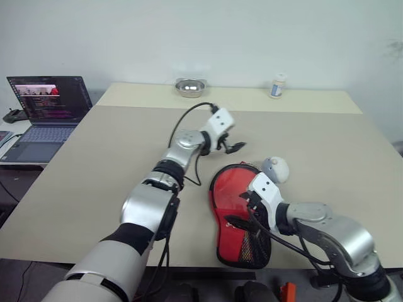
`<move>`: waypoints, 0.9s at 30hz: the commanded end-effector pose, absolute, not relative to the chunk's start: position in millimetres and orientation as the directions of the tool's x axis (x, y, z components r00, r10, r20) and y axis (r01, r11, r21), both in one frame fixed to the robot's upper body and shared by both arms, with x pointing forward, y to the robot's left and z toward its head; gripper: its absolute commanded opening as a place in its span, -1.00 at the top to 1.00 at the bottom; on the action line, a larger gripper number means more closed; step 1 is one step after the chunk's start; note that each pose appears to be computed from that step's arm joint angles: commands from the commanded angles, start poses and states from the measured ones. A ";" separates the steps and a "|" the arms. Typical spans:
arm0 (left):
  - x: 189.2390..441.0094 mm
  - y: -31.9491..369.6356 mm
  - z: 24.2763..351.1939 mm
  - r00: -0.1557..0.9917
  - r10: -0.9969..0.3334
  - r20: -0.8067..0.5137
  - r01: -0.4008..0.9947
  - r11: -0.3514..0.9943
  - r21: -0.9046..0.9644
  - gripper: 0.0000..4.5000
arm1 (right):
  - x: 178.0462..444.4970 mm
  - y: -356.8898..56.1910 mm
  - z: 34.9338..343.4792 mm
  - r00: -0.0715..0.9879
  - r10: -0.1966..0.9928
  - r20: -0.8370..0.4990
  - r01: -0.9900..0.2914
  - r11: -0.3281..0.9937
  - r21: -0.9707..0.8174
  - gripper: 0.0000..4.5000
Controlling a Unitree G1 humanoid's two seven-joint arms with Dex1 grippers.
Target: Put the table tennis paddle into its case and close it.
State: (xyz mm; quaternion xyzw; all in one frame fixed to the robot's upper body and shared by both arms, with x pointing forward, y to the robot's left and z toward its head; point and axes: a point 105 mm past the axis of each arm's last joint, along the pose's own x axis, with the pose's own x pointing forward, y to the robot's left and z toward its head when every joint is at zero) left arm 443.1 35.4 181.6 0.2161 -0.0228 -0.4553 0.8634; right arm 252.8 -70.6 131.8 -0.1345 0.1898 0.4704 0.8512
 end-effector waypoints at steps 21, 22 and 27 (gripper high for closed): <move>334.4 -1.8 98.6 -0.019 -0.943 -0.333 0.957 -0.114 0.266 -0.98 | 279.9 -182.6 202.1 0.764 0.528 -0.371 -0.634 0.722 -0.276 -1.00; 334.4 -2.2 94.5 -0.015 -0.942 -0.336 0.961 -0.107 0.257 -0.98 | 282.4 -184.4 201.2 0.774 0.518 -0.365 -0.621 0.733 -0.278 -1.00; 335.1 -0.3 68.1 0.024 -0.925 -0.380 0.969 -0.072 0.236 -0.98 | 306.3 -181.3 189.8 0.820 0.482 -0.308 -0.557 0.794 -0.242 -1.00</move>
